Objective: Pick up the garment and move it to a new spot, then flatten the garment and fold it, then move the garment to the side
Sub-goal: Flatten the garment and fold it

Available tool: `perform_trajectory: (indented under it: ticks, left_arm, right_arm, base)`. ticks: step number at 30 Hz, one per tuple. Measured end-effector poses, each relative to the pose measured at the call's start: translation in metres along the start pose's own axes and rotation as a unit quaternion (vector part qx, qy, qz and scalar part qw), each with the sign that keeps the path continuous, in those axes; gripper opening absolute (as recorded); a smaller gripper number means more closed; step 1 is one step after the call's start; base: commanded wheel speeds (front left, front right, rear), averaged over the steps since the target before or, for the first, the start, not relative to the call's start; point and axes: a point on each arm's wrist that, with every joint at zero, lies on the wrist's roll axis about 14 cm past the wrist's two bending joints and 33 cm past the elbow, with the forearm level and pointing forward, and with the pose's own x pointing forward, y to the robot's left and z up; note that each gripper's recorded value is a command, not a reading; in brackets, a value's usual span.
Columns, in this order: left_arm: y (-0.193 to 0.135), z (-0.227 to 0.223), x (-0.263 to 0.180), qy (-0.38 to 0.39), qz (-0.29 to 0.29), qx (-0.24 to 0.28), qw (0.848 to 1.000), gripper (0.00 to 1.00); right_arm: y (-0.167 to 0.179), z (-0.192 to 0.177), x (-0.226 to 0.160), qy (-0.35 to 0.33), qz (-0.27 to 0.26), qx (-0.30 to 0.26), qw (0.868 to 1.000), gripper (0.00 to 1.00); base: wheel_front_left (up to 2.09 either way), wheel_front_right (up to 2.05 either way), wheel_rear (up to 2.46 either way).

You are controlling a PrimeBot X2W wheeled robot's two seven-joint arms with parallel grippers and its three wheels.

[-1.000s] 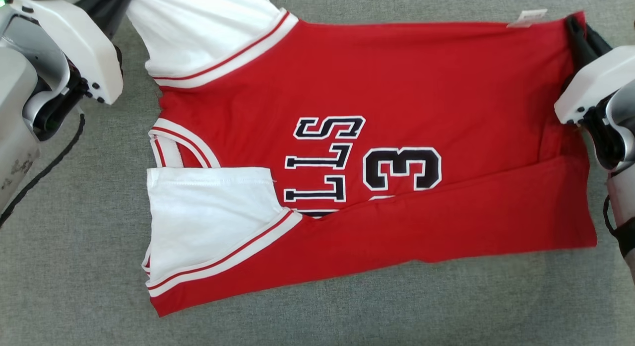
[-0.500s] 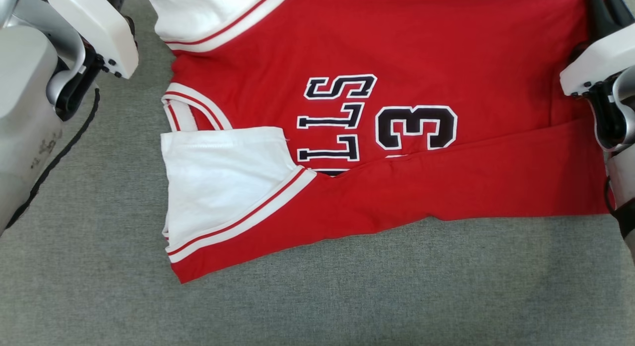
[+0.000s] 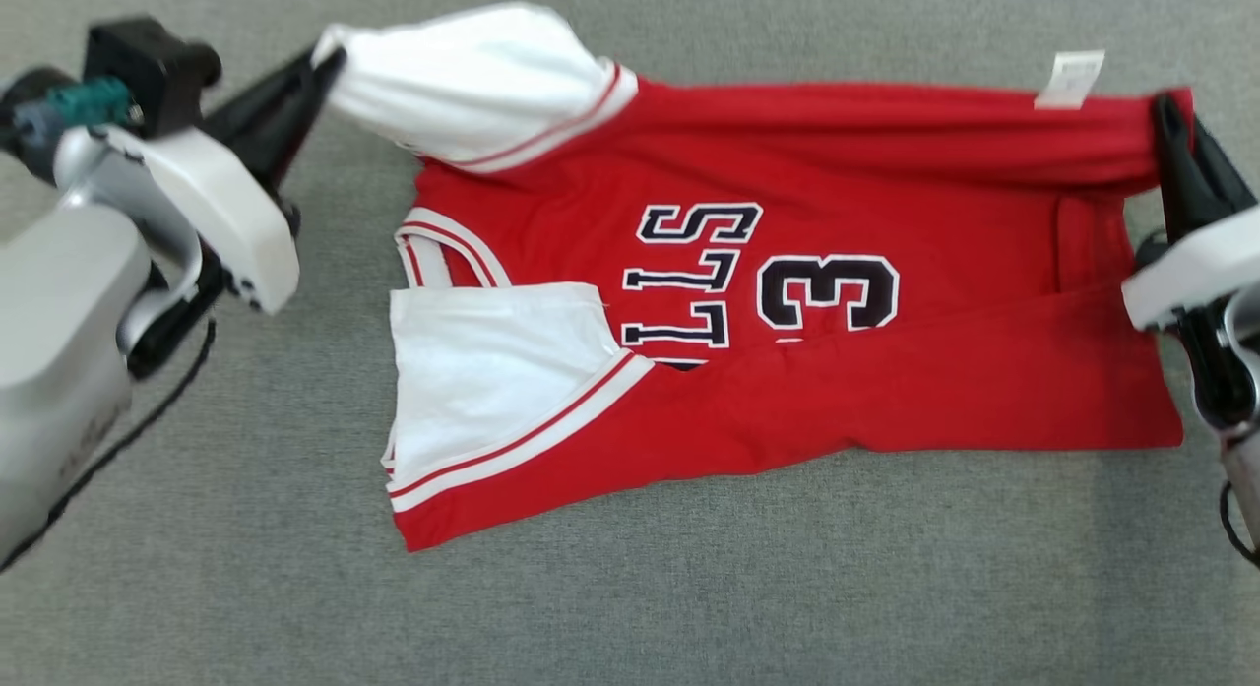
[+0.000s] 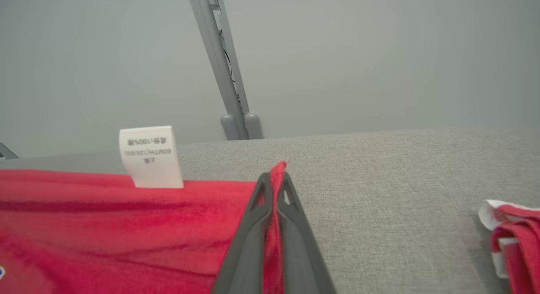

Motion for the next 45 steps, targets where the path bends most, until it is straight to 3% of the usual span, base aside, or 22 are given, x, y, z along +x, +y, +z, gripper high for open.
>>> perform_trajectory:
  ticks: [17, 30, 31, 32, 33, 34, 35, 36, 41, 45]
  left_arm:
    - [-0.087, -0.044, -0.108, 0.099, -0.083, -0.024, 0.991, 0.00]
    - [-0.120, -0.068, -0.115, 0.131, -0.108, -0.025, 0.985, 0.00]
    - [-0.121, -0.070, -0.114, 0.132, -0.109, -0.024, 0.985, 0.00]
    - [-0.123, -0.074, -0.114, 0.136, -0.109, -0.025, 0.984, 0.00]
    - [-0.125, -0.077, -0.114, 0.140, -0.112, -0.027, 0.983, 0.20]
    - [-0.127, -0.079, -0.113, 0.144, -0.115, -0.028, 0.982, 0.43]
    - [-0.127, -0.080, -0.112, 0.145, -0.115, -0.028, 0.982, 0.93]
    - [-0.127, -0.081, -0.113, 0.147, -0.114, -0.028, 0.982, 1.00]
    - [-0.122, -0.083, -0.115, 0.144, -0.099, -0.030, 0.984, 1.00]
    - [-0.101, -0.056, -0.109, 0.083, -0.052, -0.048, 0.994, 1.00]
  right_arm:
    - [0.001, -0.016, -0.075, 0.080, 0.038, -0.015, 0.996, 0.00]
    - [-0.006, -0.055, -0.110, 0.175, 0.047, -0.048, 0.982, 0.00]
    - [-0.005, -0.059, -0.112, 0.181, 0.049, -0.047, 0.981, 0.30]
    - [-0.005, -0.064, -0.115, 0.192, 0.050, -0.048, 0.979, 0.30]
    - [-0.005, -0.068, -0.118, 0.201, 0.050, -0.051, 0.977, 1.00]
    - [-0.012, -0.075, -0.124, 0.222, 0.046, -0.064, 0.972, 1.00]
    - [-0.017, -0.079, -0.128, 0.232, 0.040, -0.074, 0.969, 1.00]
    - [-0.024, -0.080, -0.130, 0.237, 0.033, -0.083, 0.967, 1.00]
    - [-0.040, -0.066, -0.127, 0.202, -0.002, -0.056, 0.978, 1.00]
    - [-0.046, -0.041, -0.121, 0.143, -0.020, -0.049, 0.988, 1.00]
  base:
    - [0.00, 0.00, 0.00]
    - [0.00, 0.00, 0.00]
    - [0.00, 0.00, 0.00]
    - [0.00, 0.00, 0.00]
    - [0.00, 0.00, 0.00]
    - [0.00, 0.00, 0.00]
    - [0.00, 0.00, 0.00]
    - [0.00, 0.00, 0.00]
    - [0.00, 0.00, 0.00]
    - [0.00, 0.00, 0.00]
